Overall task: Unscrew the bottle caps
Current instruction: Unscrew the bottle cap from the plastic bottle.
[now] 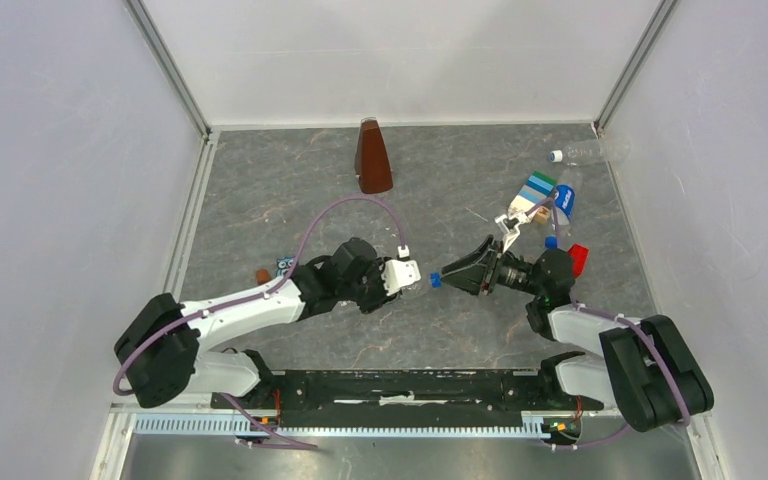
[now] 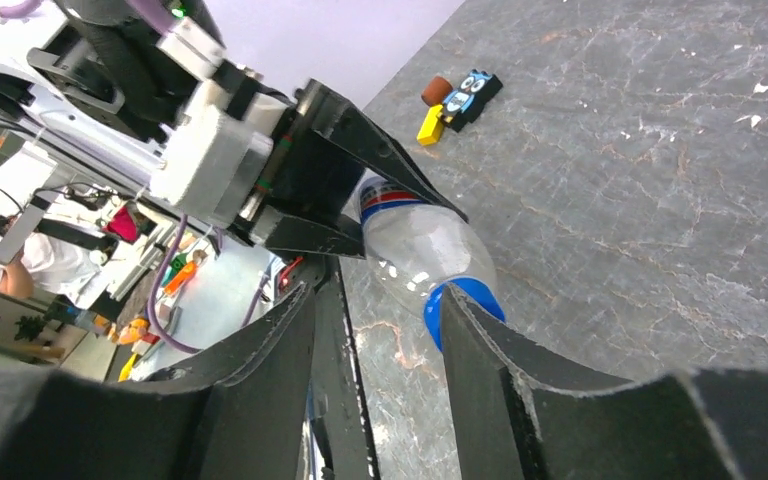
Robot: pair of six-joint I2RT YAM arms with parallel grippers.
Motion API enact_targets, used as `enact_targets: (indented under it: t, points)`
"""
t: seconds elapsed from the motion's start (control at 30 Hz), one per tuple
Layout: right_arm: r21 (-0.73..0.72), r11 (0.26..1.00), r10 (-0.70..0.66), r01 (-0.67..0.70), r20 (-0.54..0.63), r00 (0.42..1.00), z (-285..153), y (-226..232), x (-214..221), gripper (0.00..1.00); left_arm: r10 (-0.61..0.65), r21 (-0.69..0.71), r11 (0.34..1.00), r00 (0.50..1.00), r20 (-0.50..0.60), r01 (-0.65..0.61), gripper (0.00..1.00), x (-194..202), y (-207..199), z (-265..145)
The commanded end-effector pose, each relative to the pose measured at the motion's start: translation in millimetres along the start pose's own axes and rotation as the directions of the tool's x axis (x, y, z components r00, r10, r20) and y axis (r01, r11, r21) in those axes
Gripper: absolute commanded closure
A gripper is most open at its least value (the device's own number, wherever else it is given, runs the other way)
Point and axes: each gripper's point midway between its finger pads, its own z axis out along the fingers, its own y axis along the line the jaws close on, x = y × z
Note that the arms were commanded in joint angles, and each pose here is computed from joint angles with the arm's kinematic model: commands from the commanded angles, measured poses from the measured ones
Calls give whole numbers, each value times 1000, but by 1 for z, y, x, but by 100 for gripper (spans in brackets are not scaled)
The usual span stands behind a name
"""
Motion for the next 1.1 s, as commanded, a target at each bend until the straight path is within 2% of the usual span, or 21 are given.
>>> enact_targets:
  t: [0.0,0.07,0.13,0.27,0.37,0.4,0.57,0.63,0.7,0.93,1.07]
  points:
    - [11,998,-53,54,-69,996,3,-7,6,44,121,-97,989,991,59,-115,98,-26,14,-11]
    - [142,986,-62,83,-148,987,3,-34,16,40,138,-96,987,988,71,-131,98,-30,11,-12]
    - [190,975,-80,118,-195,977,3,-44,19,39,151,-99,985,985,78,-143,98,-32,10,-13]
    - [130,985,-93,116,-169,981,7,-32,17,43,166,-105,982,981,97,-156,98,-36,7,-16]
    - [61,993,-89,100,-162,983,9,-21,18,52,173,-114,980,979,107,-161,98,-37,7,-19]
    - [35,994,-94,101,-163,982,9,-17,18,53,179,-120,979,977,113,-166,98,-38,7,-21]
    - [-3,991,-130,131,-159,979,8,-9,17,51,185,-139,976,977,105,-169,98,-35,10,-23]
    - [-12,990,-139,139,-165,976,7,-8,19,44,190,-149,974,974,126,-171,98,-37,10,-23]
    - [-12,990,-138,138,-170,976,7,-10,20,42,200,-159,971,970,139,-177,98,-38,11,-23]
    - [-30,989,-148,145,-148,978,8,-4,16,46,200,-140,973,970,135,-181,98,-37,8,-23]
    - [-56,989,-142,136,-112,984,9,5,9,42,199,-137,974,971,130,-181,98,-34,7,-23]
